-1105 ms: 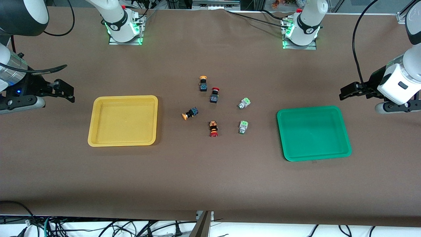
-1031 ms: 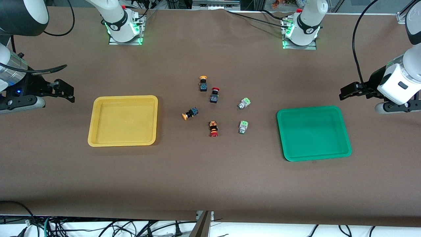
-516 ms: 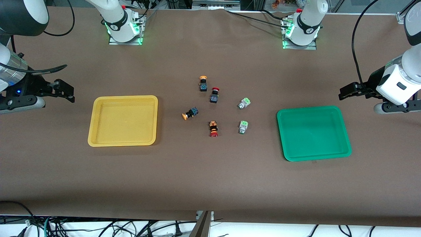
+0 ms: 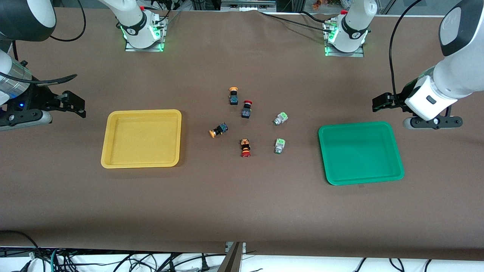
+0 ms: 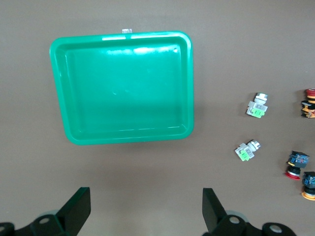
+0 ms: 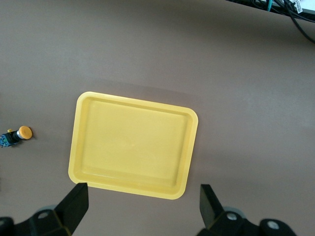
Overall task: Place green and yellow buttons in trays
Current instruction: 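Move the left gripper over the green-capped button in the cluster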
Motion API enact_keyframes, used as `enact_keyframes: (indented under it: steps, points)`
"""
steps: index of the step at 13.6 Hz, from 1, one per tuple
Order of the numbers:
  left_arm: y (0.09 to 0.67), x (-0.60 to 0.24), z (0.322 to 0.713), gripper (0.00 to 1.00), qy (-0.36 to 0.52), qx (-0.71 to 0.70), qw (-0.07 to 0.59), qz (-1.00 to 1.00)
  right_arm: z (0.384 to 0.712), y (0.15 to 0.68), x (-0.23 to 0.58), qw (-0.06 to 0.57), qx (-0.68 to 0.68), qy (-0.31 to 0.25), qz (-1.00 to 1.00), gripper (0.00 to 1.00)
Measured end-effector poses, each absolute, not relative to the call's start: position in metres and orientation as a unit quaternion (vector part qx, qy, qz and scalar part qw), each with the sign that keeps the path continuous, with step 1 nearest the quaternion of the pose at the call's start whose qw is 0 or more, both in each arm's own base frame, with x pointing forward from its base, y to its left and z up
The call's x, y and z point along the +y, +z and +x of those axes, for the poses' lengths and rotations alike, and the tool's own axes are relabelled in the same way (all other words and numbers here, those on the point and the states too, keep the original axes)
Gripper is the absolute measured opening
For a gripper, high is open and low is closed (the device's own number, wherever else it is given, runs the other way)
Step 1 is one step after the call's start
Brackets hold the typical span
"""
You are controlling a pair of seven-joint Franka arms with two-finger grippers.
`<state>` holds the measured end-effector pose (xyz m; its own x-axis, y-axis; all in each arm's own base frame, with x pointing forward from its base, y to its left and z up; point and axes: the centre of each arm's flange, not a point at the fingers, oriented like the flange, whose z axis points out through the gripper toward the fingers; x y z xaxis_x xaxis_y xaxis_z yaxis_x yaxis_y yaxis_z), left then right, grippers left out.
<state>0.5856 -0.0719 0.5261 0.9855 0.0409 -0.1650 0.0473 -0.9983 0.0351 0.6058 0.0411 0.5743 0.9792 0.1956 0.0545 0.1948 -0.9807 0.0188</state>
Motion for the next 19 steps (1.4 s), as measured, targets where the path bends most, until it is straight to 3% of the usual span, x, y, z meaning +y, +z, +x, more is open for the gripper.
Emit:
enact_keyframes:
  steps: [10,19]
  points:
    - [0.335,-0.206,0.575,1.00,-0.064,-0.078,0.050,0.994,0.606,0.575,0.041,0.007,0.098,0.029,0.995,1.00]
    - [0.253,-0.296,0.534,1.00,-0.063,-0.114,0.061,0.990,0.606,0.575,0.041,0.007,0.098,0.029,0.995,1.00]
